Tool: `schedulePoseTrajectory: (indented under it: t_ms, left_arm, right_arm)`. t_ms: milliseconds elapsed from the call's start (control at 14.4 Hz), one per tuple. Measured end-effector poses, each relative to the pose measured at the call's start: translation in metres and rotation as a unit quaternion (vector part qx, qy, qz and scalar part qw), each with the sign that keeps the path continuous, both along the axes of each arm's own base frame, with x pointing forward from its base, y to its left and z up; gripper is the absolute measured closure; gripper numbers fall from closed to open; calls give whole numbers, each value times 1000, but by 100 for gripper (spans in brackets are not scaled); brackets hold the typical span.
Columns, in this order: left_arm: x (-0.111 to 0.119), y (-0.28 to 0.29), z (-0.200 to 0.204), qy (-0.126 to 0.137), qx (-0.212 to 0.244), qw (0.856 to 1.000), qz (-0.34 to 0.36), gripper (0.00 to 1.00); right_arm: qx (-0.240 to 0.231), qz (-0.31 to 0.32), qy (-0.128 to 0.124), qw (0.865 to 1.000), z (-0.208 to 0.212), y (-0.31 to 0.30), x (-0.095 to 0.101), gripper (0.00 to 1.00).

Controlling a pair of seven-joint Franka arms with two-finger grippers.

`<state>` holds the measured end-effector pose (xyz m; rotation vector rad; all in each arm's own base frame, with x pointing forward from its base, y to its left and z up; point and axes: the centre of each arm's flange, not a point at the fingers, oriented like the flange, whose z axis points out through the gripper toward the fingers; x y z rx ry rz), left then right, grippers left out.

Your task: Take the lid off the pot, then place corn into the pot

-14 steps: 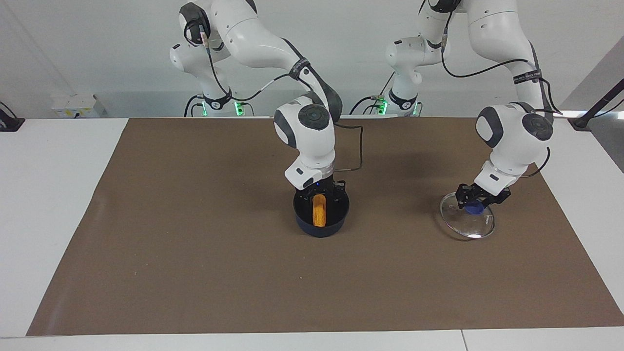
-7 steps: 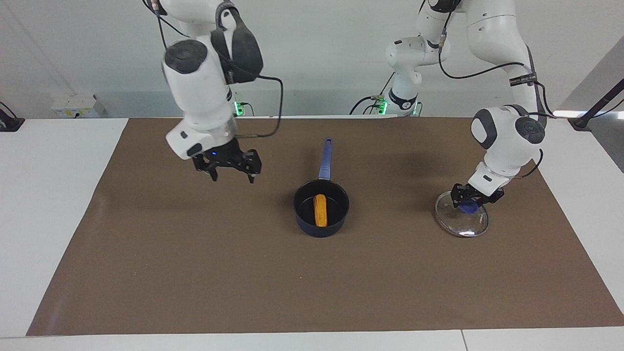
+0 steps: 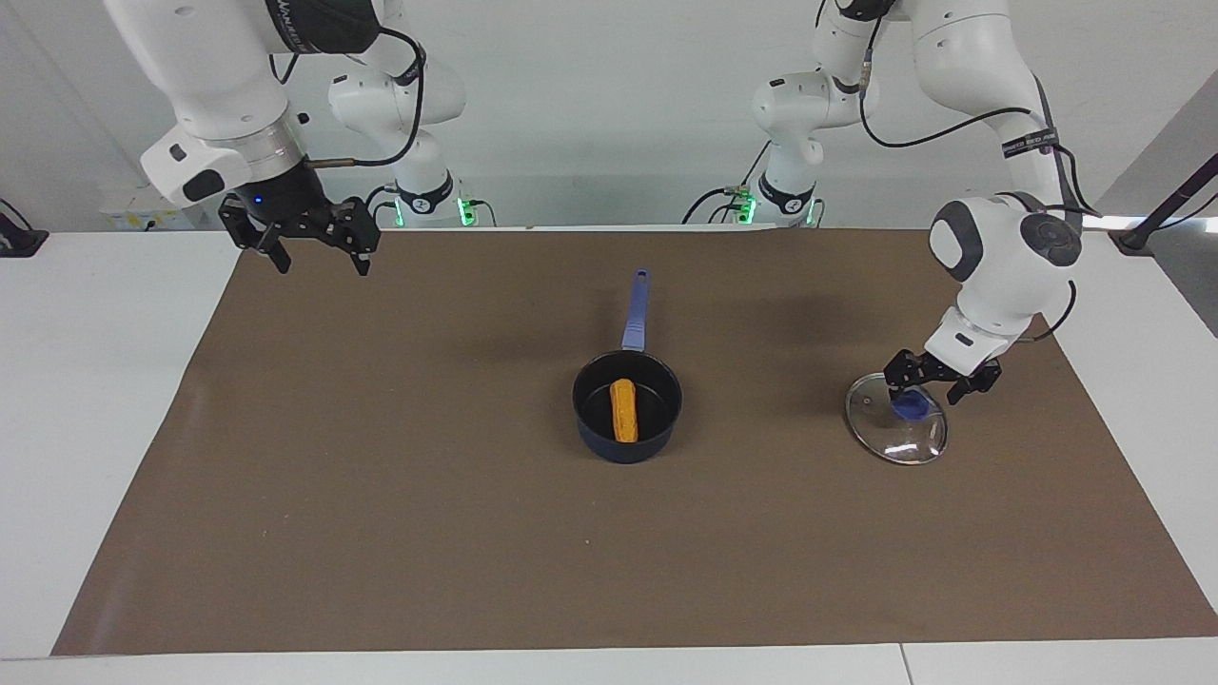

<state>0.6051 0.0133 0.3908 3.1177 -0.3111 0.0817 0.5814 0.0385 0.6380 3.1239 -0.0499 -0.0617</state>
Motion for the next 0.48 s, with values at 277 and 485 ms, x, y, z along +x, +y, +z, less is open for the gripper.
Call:
schedulePoseTrajectory:
  t_ms: [277,485]
  left_arm:
    - [5,-16,90,14,0,1000,-13,0]
    - [-14,-23,147,7,2,1000,10,0]
  right_arm:
    - [-3,4,20,1000,-24,-38,-6,0]
    - [-2,3,15,1000,-31,-46,-16,0]
